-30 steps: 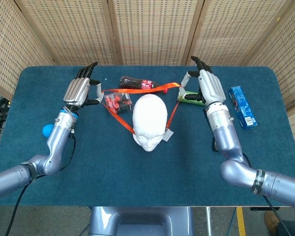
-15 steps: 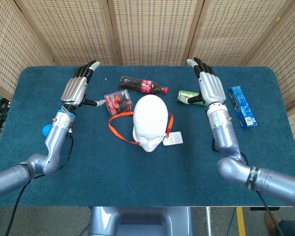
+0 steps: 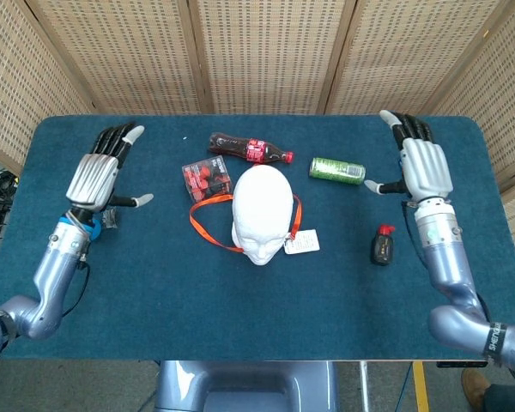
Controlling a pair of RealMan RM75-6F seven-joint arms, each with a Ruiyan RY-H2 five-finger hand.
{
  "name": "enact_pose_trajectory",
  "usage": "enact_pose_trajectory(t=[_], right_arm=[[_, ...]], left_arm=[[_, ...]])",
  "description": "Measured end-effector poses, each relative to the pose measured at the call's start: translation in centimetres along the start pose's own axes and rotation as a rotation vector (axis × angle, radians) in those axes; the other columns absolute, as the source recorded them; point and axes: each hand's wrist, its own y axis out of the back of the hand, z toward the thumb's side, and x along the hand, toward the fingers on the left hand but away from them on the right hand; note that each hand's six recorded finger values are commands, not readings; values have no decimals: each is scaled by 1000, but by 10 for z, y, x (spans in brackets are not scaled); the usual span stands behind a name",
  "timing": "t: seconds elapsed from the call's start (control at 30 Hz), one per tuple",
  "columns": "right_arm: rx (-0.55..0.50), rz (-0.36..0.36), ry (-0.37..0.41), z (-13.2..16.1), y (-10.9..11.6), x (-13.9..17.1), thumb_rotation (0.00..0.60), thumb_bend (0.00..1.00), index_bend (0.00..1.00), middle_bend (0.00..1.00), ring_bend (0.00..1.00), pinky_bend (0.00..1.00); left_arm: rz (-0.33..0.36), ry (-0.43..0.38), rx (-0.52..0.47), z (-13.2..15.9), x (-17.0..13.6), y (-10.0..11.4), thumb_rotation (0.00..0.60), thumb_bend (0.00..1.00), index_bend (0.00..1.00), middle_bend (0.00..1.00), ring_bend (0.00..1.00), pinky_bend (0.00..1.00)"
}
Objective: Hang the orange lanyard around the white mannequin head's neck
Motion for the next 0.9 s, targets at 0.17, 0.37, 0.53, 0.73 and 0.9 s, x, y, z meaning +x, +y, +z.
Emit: enact_pose_trajectory(t=[0.17, 0.37, 0.53, 0.73, 0.9], right_arm=[[52, 41, -60, -48, -4, 33, 600, 658, 99, 734, 680, 735], [101, 134, -48, -80, -21, 71, 600, 777, 134, 774, 711, 862], [197, 265, 10, -101, -52, 109, 600, 790, 150, 778, 712, 868], [278, 409, 91, -112, -104, 141, 600, 790, 95, 778, 715, 875], [285, 476, 143, -99, -147, 140, 600, 790, 72, 778, 719, 898]], left_arm=[[5, 50, 60, -22, -41, 7, 598, 0, 0, 0, 0, 0], [-18, 126, 107, -39, -90, 14, 600, 0, 0, 0, 0, 0], [-34, 204, 142, -52, -135, 17, 600, 0, 0, 0, 0, 0], [-41, 242, 133, -60, -160, 18, 600, 0, 0, 0, 0, 0], [-27, 226, 123, -63, -163, 20, 600, 0, 0, 0, 0, 0]])
